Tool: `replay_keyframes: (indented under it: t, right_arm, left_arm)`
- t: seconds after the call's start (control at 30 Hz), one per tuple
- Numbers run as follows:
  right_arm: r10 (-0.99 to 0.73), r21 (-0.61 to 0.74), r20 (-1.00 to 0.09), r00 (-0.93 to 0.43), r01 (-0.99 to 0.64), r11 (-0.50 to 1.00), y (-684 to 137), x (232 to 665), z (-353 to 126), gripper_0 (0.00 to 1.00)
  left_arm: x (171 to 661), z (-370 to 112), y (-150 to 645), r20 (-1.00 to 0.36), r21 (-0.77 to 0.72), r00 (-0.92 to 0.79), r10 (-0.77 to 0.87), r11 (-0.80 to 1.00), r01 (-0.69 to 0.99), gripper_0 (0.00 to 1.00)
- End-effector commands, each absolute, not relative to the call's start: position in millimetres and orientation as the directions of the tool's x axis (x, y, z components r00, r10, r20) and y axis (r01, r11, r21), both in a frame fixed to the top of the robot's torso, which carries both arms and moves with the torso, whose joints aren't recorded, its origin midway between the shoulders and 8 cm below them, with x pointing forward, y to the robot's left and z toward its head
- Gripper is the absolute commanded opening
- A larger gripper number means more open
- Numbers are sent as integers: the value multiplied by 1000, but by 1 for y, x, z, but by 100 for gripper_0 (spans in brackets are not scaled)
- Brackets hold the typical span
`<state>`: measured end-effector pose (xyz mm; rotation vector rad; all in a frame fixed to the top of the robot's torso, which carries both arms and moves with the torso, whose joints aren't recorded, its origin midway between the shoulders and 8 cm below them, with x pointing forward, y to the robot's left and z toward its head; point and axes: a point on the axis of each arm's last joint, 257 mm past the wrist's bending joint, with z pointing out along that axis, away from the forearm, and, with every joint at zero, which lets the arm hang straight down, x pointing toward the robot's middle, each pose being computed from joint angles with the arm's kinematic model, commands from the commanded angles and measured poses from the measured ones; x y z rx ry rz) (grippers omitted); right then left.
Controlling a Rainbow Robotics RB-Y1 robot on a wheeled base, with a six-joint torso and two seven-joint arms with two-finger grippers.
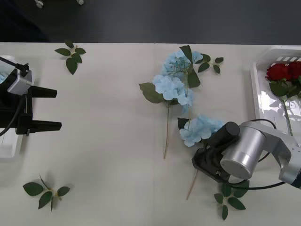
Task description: Put the red flowers into the right box and the blue flowers into the left box
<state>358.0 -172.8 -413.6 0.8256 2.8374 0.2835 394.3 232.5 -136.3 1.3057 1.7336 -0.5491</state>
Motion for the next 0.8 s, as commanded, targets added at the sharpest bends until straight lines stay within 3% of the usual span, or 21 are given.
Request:
replay_keyframes:
  t: [0.03, 0.43, 0.8]
  right_arm:
    - [543, 212, -153, -826, 509, 834, -189, 377, -429, 0]
    - [530, 262, -246, -811, 471, 842, -191, 411, -399, 0]
    - [458, 232, -266, -848, 405, 884, -238, 417, -307, 0]
  left_arm:
    - [398, -116, 234, -830, 240, 18, 557, 327, 914, 100]
    - [396, -112, 236, -839, 242, 26, 543, 330, 912, 100]
    - [394, -110, 235, -843, 242, 32, 537, 325, 914, 100]
